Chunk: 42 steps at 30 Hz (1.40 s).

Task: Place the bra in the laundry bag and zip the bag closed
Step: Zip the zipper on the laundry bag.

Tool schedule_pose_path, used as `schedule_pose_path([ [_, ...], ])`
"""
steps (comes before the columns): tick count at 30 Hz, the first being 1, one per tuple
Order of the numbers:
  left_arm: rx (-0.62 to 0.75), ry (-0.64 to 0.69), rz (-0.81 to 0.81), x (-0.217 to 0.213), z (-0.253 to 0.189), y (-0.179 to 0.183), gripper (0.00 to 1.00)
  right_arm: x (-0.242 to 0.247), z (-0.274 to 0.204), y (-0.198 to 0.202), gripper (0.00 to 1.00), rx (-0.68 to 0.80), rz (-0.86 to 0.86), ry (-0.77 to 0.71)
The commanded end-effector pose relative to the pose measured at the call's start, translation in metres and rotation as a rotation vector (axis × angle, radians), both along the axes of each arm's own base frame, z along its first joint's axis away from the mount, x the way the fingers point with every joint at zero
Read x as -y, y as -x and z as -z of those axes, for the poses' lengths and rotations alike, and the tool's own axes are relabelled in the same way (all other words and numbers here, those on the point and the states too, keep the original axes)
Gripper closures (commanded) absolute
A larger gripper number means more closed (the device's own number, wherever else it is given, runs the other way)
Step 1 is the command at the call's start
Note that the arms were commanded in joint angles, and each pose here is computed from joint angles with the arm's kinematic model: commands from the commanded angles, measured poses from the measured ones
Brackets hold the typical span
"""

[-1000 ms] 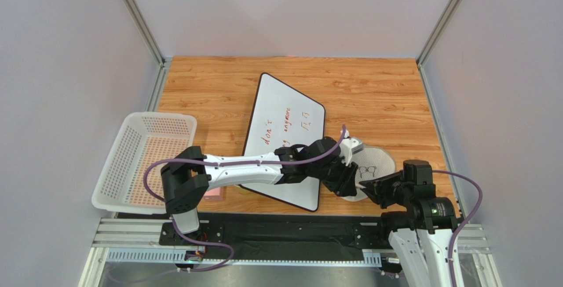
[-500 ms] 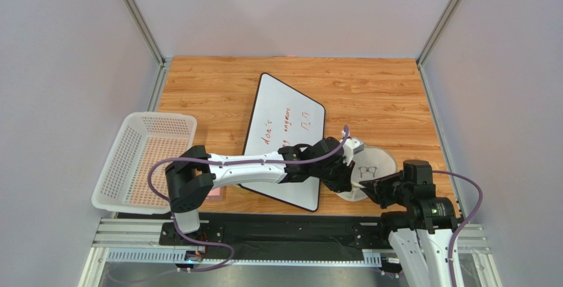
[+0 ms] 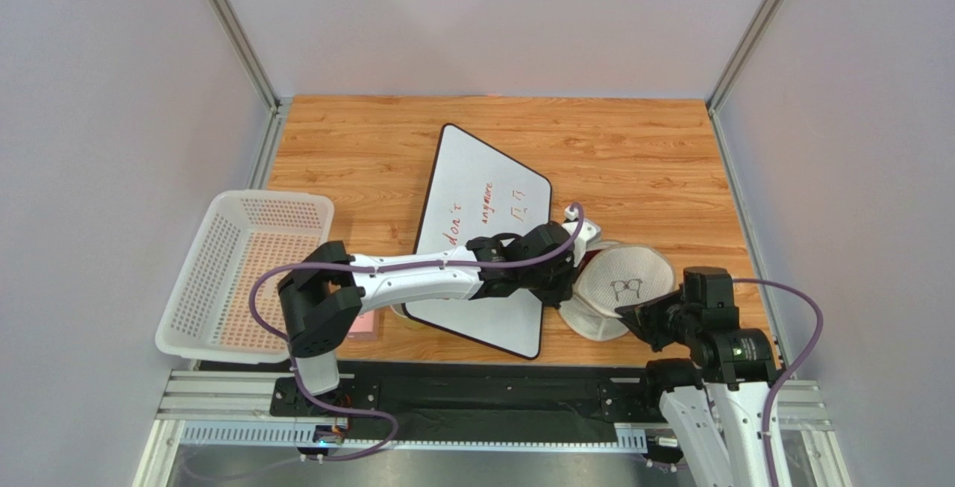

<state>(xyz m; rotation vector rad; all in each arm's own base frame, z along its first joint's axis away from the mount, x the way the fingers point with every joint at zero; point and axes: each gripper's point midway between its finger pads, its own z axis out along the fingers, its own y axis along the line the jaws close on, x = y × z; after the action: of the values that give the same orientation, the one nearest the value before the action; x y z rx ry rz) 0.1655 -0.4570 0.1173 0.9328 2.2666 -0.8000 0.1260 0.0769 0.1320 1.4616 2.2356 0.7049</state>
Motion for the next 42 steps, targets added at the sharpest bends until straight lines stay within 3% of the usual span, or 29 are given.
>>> schedule_pose_path([
  [1, 0.093, -0.009, 0.086, -0.015, -0.013, -0.014, 1.0, 0.03, -0.017, -0.014, 1.0, 0.088, -0.107, 0.271],
  [5, 0.013, 0.146, 0.245, 0.007, -0.034, 0.017, 1.0, 0.033, -0.027, -0.046, 1.0, 0.108, -0.244, 0.374],
  [9, -0.04, 0.254, 0.285, 0.029, -0.054, 0.028, 1.0, 0.033, -0.05, -0.086, 0.98, 0.148, -0.384, 0.462],
  [11, -0.067, 0.291, 0.285, 0.04, -0.06, 0.029, 1.0, 0.036, -0.063, -0.104, 0.82, 0.145, -0.471, 0.518],
  [12, -0.073, 0.304, 0.283, 0.044, -0.062, 0.029, 1.0, 0.035, -0.064, -0.104, 0.62, 0.126, -0.502, 0.519],
  [15, -0.096, 0.335, 0.253, 0.056, -0.064, 0.025, 1.0, 0.036, -0.062, -0.094, 0.34, 0.035, -0.56, 0.508],
  [18, -0.09, 0.374, 0.228, 0.066, -0.071, 0.018, 1.0, 0.035, -0.049, -0.069, 0.23, -0.015, -0.539, 0.472],
  [22, -0.102, 0.397, 0.229, 0.07, -0.074, 0.018, 1.0, 0.038, -0.056, -0.043, 0.12, 0.027, -0.418, 0.452],
  [26, -0.121, 0.397, 0.25, 0.07, -0.07, 0.023, 1.0, 0.023, -0.06, -0.033, 0.12, 0.097, -0.375, 0.354],
  [31, -0.141, 0.401, 0.261, 0.072, -0.07, 0.027, 1.0, 0.001, -0.044, -0.037, 0.37, 0.085, -0.375, 0.211],
  [36, -0.143, 0.412, 0.273, 0.073, -0.074, 0.029, 1.0, 0.004, -0.032, -0.042, 0.47, 0.087, -0.305, 0.208],
  [38, -0.142, 0.41, 0.28, 0.073, -0.074, 0.031, 1.0, 0.008, -0.03, -0.046, 0.55, 0.097, -0.287, 0.223],
  [39, -0.141, 0.403, 0.277, 0.073, -0.071, 0.031, 1.0, 0.012, -0.028, -0.047, 0.66, 0.087, -0.283, 0.248],
  [41, -0.136, 0.373, 0.247, 0.068, -0.063, 0.027, 1.0, 0.017, -0.025, -0.044, 0.73, 0.06, -0.285, 0.273],
  [42, -0.134, 0.362, 0.238, 0.066, -0.061, 0.026, 1.0, 0.022, -0.026, -0.044, 0.81, 0.058, -0.281, 0.304],
])
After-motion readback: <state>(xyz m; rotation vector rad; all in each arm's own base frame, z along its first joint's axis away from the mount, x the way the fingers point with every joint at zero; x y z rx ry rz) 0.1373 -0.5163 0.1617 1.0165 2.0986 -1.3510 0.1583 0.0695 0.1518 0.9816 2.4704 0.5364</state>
